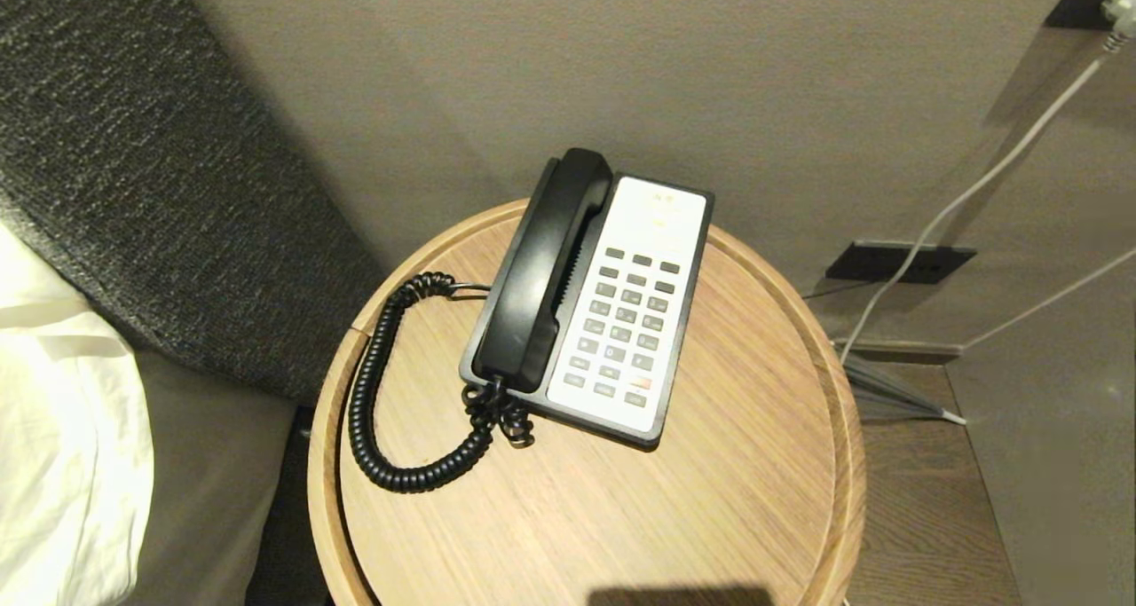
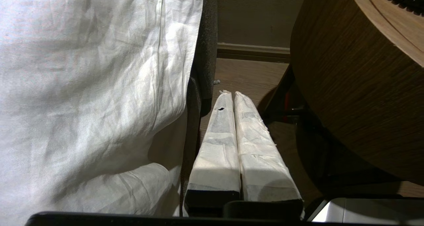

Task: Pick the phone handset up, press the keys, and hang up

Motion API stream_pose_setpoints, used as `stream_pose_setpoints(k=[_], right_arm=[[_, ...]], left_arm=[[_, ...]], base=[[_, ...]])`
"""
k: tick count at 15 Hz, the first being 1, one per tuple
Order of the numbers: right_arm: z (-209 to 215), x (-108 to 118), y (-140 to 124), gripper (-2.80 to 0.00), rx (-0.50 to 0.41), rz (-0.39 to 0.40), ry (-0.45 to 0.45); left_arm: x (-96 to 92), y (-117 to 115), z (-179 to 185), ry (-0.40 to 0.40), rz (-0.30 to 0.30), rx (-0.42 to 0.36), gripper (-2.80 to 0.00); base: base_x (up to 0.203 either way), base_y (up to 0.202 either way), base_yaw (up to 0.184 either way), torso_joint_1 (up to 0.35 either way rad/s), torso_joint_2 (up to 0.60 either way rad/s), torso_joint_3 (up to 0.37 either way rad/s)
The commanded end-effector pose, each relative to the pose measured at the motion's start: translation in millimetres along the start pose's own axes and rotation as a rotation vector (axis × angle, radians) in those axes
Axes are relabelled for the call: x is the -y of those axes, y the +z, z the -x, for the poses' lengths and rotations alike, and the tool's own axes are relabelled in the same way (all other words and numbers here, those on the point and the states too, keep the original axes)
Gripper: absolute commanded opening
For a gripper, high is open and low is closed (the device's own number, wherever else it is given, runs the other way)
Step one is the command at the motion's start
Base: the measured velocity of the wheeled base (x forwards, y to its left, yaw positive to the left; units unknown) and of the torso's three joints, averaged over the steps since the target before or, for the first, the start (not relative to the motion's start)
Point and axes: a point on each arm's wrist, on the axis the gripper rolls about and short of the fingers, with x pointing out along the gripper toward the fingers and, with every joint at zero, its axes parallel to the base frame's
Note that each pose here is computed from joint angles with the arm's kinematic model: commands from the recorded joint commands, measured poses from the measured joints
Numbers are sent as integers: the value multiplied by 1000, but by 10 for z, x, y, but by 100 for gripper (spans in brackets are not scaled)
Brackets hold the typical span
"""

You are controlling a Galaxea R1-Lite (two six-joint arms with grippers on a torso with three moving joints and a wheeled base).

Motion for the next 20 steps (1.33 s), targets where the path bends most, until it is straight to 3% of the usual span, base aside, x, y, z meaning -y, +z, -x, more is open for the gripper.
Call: stream_pose_setpoints(k=[1, 3, 7, 10, 20], right_arm=[[49, 6, -71, -280, 50, 37, -13], [18, 36, -169, -280, 35, 133, -83], [10, 31, -158, -280, 78, 161, -63], [9, 34, -160, -280, 82, 118, -71], [9, 34, -160, -280, 82, 120, -71]], left_arm=[[1, -39, -11, 0, -1, -15, -280], [1, -42, -11, 0, 2, -16, -280], [1, -39, -11, 0, -1, -15, -280], [1, -38, -10, 0, -1, -15, -280], [1, -42, -11, 0, 5, -16, -280]], base=[[0, 0, 0, 0, 0, 0], [0, 0, 0, 0, 0, 0], [0, 0, 0, 0, 0, 0], [0, 0, 0, 0, 0, 0], [0, 0, 0, 1, 1, 21]])
